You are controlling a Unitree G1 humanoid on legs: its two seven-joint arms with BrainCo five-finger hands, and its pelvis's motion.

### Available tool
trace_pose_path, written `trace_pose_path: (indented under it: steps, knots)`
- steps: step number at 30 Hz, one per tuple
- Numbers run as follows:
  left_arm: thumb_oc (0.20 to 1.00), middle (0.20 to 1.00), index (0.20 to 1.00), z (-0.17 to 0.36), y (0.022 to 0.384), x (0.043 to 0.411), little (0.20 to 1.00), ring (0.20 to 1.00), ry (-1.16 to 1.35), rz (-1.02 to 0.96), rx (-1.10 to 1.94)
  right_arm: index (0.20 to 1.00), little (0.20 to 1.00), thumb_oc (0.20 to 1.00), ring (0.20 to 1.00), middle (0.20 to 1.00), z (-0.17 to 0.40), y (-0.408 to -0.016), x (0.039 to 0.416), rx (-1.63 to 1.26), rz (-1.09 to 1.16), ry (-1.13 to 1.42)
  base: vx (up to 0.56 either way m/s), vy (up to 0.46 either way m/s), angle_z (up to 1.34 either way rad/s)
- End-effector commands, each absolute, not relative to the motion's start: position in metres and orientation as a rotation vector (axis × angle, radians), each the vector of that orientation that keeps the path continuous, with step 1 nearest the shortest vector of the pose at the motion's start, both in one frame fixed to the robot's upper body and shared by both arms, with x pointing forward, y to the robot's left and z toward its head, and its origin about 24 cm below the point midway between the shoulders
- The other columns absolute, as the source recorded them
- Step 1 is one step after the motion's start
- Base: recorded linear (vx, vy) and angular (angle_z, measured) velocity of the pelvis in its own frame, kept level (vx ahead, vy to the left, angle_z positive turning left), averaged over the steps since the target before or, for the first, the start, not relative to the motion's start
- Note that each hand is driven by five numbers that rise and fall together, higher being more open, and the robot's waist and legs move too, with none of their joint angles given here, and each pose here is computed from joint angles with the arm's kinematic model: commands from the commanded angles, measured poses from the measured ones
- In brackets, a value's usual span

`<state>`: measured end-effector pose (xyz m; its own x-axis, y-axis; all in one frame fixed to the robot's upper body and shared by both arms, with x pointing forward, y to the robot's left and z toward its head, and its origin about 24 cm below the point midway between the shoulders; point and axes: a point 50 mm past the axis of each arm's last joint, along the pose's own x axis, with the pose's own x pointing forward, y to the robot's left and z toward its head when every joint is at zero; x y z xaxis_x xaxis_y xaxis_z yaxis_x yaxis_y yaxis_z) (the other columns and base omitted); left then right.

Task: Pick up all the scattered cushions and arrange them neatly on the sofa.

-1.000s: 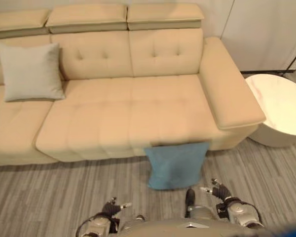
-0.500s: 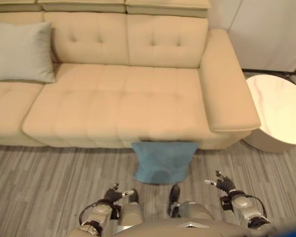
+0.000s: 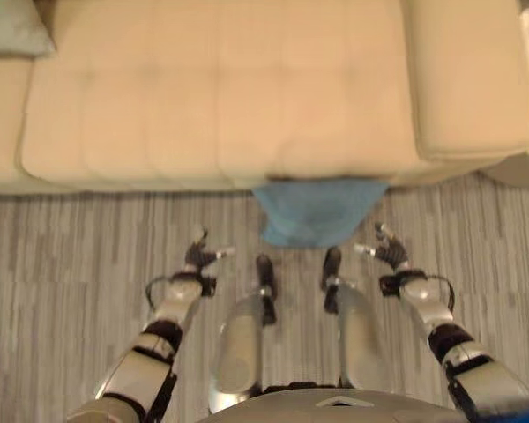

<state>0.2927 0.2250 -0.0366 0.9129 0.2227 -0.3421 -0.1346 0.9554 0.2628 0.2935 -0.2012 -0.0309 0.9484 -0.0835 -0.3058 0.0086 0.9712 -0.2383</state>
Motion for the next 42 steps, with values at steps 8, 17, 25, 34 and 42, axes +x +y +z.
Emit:
trace_pose_path:
  steps: [8,17,25,34,42]
  knots:
    - [1.000,1.000,1.000,0.024,0.212,0.330,1.000,1.000,0.091,0.262,0.111,1.000,1.000,1.000,1.000,1.000,0.042,-0.231,0.327,-0.185,-0.254,0.014,-0.11,-0.022,-0.08]
    - [1.000,1.000,1.000,0.074,0.212,0.351,1.000,1.000,-0.087,0.278,0.107,1.000,1.000,1.000,1.000,1.000,0.092,-0.255,0.344,-0.183,-0.347,-0.141,-0.03,-0.023,-0.03]
    - [1.000,1.000,1.000,0.123,0.215,0.372,1.000,1.000,-0.212,0.295,0.122,1.000,1.000,1.000,1.000,1.000,0.134,-0.266,0.359,-0.187,-0.378,-0.240,0.00,-0.004,0.00]
    - [1.000,1.000,1.000,0.176,0.209,0.388,1.000,1.000,-0.339,0.266,0.131,1.000,1.000,1.000,1.000,1.000,0.162,-0.264,0.372,-0.200,-0.355,-0.286,0.01,-0.004,-0.01]
    - [1.000,1.000,1.000,0.232,0.168,0.397,1.000,1.000,-0.496,0.143,0.117,1.000,1.000,1.000,1.000,1.000,0.182,-0.270,0.382,-0.229,-0.359,-0.279,0.01,-0.009,0.01]
